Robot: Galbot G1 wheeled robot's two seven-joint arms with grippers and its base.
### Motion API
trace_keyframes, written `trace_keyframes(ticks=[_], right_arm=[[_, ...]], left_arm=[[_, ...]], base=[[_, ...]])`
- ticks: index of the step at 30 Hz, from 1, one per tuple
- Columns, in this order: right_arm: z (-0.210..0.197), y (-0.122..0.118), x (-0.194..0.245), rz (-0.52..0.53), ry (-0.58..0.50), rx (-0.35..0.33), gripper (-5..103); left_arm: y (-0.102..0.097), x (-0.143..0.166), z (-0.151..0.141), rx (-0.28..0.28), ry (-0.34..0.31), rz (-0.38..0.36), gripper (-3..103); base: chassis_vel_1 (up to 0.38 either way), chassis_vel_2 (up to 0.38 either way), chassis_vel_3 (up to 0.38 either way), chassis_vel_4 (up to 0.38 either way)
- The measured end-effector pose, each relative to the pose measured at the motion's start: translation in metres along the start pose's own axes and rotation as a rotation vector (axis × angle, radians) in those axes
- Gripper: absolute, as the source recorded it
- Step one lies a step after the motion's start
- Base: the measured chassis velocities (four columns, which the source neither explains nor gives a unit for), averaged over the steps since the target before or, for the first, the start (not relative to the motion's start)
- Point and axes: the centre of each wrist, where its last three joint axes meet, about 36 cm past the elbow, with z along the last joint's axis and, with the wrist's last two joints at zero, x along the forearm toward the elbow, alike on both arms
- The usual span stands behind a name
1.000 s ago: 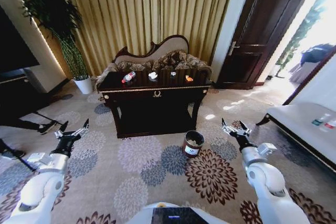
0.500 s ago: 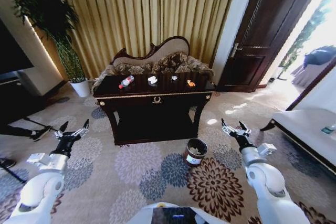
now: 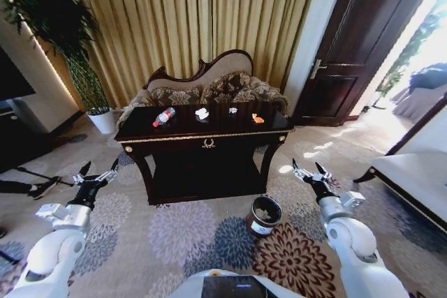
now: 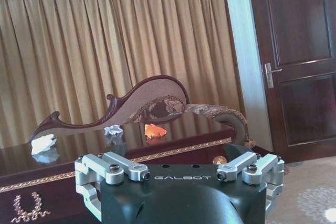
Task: Move to the front of the table and place the trash on the table into the trash bin.
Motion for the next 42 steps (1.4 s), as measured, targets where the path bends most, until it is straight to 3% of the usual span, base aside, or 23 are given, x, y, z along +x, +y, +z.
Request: trace_keyframes(ticks=[29,35,42], right_arm=[[0.007,0.011,0.0,-0.008,-0.007,-0.018,100],[-0.025,0.028,-0.024,-0.037,-0.07,-0.012,100],[-0.059,0.039,-0.058,-0.068,-0.061,0.013,100]], left_arm=[[-0.002,0.005,0.003,0.011,0.004,-0.001,100],[-0.006,0.007,0.003,0.02,-0.004,-0.005,100],[-0.012,0.009,-0.002,0.02,-0.006,-0.006,100]], base=[[-0.158,0.158,0.167,-0.158],[0.0,0.0,0.0,0.0],[0.0,0.0,0.0,0.0]])
